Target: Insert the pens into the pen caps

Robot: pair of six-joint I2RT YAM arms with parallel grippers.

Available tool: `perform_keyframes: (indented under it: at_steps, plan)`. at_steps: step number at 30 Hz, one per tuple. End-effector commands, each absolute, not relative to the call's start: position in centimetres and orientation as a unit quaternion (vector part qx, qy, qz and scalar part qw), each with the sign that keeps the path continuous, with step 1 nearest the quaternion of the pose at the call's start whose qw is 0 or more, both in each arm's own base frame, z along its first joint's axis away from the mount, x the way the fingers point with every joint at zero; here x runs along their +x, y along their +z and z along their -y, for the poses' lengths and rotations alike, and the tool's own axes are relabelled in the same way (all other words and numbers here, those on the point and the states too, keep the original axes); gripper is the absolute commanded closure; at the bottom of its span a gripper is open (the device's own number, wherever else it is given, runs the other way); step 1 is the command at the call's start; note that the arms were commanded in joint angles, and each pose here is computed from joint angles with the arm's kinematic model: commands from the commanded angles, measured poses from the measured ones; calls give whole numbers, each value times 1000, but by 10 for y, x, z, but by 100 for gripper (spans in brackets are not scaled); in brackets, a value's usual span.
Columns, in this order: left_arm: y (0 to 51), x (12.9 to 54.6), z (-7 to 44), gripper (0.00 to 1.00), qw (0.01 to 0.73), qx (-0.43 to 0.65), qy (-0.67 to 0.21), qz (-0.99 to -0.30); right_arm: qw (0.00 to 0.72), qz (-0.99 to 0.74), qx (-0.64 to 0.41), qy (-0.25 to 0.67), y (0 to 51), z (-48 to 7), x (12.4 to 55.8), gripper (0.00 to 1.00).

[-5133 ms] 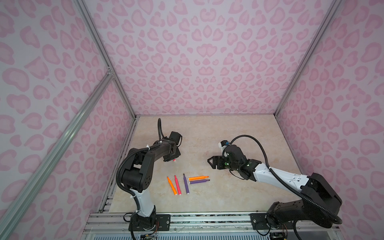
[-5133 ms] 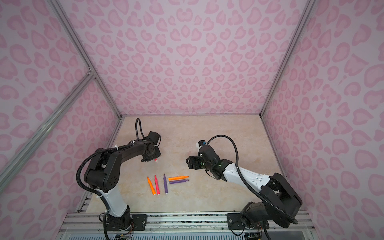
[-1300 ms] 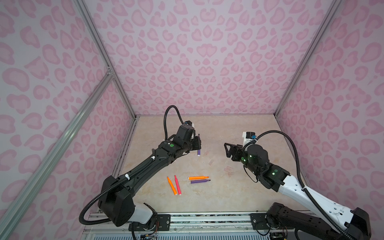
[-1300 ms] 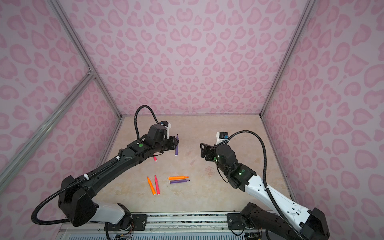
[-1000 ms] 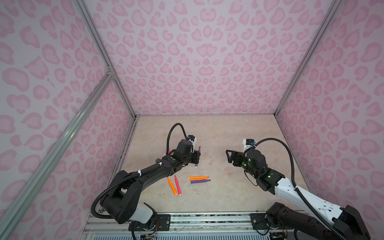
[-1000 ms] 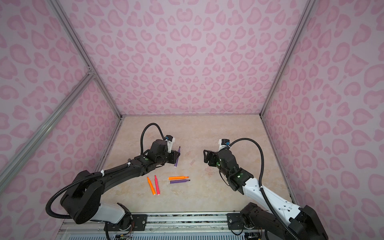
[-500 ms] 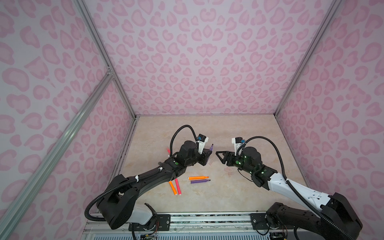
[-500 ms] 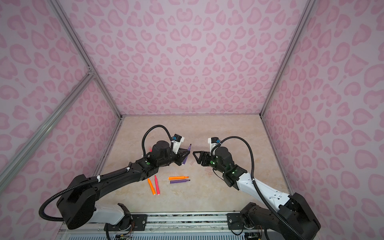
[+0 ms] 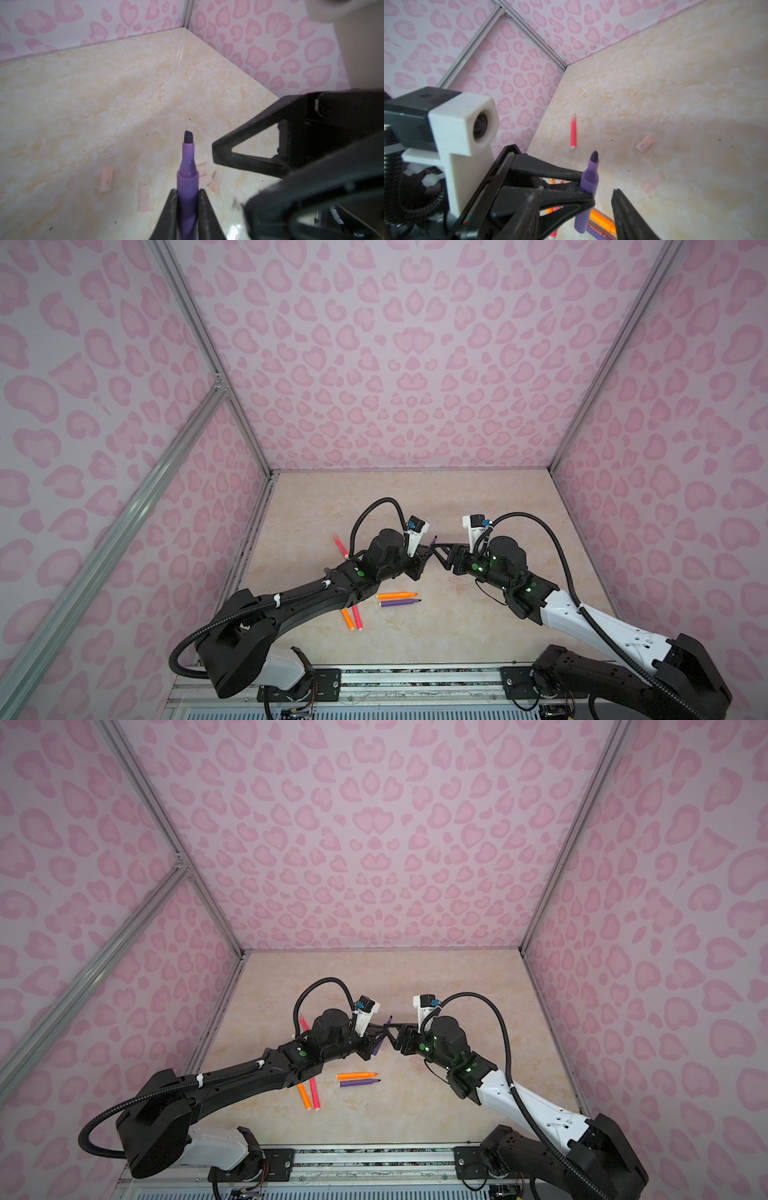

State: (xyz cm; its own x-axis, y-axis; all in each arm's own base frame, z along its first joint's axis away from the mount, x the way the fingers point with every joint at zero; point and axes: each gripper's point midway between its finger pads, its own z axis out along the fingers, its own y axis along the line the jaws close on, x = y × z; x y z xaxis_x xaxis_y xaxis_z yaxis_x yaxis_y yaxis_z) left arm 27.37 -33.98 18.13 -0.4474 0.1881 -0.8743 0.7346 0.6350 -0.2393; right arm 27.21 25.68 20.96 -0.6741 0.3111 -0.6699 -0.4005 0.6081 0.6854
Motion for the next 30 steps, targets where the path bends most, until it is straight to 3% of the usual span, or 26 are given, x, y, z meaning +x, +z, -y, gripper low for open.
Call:
perform_keyframes:
  at_steps: [1, 22, 30]
  plan:
    - [199, 276, 341, 96, 470, 293, -311, -773, 412, -802, -28, 431, 209, -256, 275, 44]
    - [211, 261, 346, 96, 489, 303, -318, -754, 396, -820, -28, 413, 197, -265, 274, 62]
    - [212, 262, 345, 96, 491, 297, -316, -756, 386, -822, -39, 418, 195, -277, 270, 75]
